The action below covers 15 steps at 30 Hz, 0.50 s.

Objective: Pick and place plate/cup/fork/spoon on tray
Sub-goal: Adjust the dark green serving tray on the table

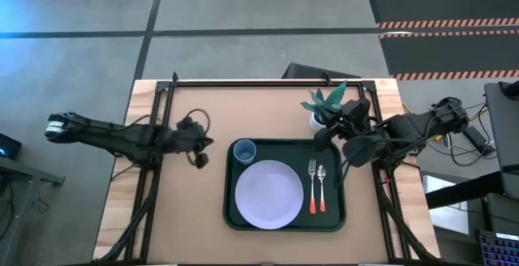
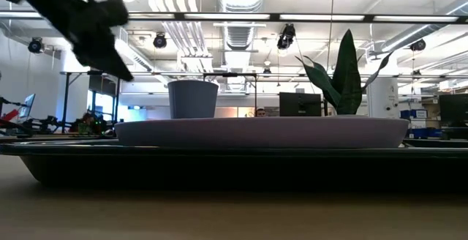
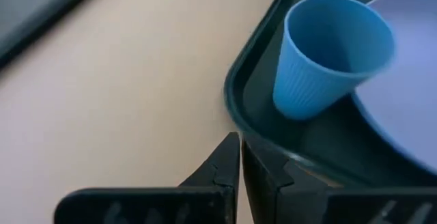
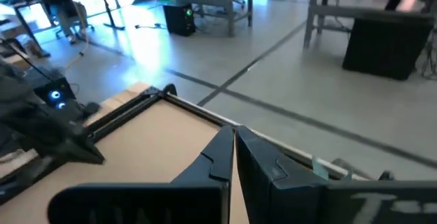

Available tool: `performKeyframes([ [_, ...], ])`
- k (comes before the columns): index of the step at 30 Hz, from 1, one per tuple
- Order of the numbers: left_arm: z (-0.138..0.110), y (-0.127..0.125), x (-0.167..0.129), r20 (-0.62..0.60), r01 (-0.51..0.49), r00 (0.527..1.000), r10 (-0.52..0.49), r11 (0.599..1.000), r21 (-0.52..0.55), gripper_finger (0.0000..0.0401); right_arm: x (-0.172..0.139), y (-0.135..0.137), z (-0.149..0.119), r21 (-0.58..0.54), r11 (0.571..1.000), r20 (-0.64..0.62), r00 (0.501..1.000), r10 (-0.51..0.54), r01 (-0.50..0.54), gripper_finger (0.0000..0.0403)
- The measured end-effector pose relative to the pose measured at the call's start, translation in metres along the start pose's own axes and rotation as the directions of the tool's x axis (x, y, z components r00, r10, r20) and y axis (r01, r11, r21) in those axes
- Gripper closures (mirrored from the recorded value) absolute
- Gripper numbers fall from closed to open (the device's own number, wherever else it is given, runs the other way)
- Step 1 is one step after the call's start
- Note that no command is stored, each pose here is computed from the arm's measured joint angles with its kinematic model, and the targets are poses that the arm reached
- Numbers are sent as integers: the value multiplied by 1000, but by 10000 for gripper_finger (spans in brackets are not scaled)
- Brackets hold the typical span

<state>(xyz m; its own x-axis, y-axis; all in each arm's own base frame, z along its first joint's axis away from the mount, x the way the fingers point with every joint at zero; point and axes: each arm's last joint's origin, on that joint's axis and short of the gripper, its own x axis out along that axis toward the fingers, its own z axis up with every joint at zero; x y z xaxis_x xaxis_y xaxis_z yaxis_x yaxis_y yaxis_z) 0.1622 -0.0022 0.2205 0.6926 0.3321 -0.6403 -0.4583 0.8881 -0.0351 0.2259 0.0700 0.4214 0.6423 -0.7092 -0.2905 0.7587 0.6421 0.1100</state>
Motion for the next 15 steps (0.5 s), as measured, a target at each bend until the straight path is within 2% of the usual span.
performKeyframes([
  [6,22,-10,41,39,160,987,-158,986,-38,401,-14,-7,35,-63,997,32,999,45,-42,395],
  [15,7,-17,82,-196,72,978,-77,997,-33,401,-27,-16,64,-143,987,66,994,81,-71,394],
])
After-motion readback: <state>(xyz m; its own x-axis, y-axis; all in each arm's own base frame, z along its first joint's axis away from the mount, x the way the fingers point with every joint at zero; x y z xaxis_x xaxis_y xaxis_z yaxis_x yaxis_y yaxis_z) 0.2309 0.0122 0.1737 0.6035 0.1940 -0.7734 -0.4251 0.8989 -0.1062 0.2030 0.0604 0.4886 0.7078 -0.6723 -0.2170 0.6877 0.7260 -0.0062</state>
